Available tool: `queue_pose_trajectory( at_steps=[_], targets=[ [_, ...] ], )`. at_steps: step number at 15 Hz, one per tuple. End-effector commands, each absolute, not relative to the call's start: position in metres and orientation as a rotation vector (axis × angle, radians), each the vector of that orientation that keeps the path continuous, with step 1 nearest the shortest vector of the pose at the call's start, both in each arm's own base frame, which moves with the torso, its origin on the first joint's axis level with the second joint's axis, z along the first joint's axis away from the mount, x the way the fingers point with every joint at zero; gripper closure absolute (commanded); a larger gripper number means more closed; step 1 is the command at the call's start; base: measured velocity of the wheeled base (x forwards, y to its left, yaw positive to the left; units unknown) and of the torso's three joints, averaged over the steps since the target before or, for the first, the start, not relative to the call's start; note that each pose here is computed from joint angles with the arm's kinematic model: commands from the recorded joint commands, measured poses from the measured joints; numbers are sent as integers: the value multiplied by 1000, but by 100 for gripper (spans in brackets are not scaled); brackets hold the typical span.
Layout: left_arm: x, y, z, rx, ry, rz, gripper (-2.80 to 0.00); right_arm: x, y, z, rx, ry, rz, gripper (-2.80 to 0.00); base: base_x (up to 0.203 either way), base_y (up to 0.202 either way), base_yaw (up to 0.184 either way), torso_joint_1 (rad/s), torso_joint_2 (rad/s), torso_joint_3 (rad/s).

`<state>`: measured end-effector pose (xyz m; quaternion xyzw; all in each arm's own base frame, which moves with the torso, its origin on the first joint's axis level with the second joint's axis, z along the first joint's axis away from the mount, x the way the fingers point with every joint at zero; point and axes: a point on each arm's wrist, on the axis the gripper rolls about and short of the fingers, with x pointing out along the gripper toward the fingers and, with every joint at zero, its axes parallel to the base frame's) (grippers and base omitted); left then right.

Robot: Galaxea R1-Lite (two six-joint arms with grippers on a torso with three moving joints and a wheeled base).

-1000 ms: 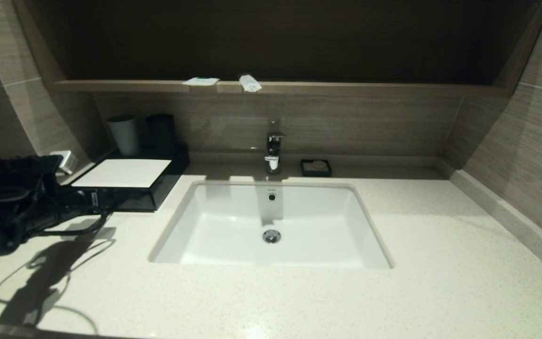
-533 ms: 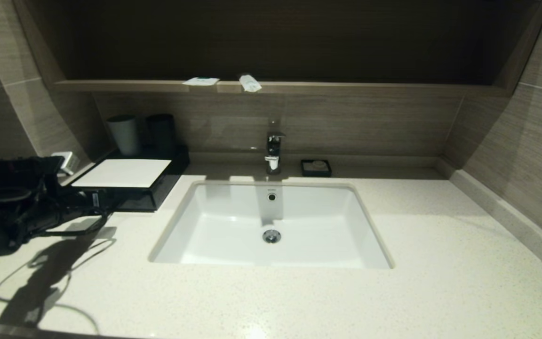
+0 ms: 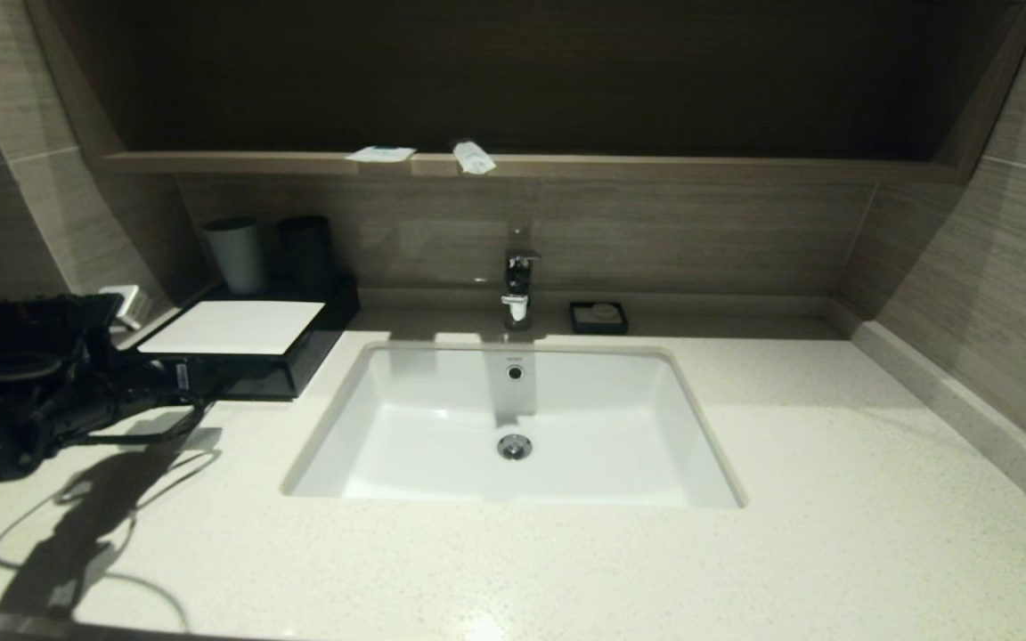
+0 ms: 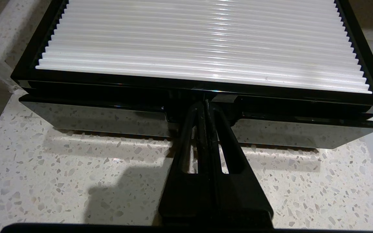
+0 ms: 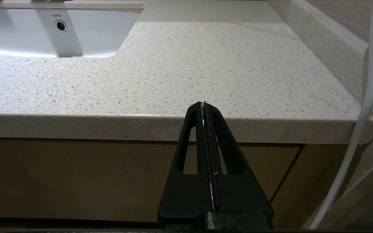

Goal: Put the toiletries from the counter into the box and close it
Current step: Open the drawer

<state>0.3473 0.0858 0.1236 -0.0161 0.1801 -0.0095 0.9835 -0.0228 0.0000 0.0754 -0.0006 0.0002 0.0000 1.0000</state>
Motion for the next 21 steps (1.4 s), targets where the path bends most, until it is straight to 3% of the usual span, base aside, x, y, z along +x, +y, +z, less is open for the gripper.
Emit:
queue_pose_trajectory(
  at_steps=[1,21],
  targets=[
    [348,86,123,-32,359,-21,0,-23,0,75,-2,0,0,0,0,0,0,0,0,0],
    [346,86,120,-35,370,-20,0,-23,0,75,-2,0,0,0,0,0,0,0,0,0]
  ],
)
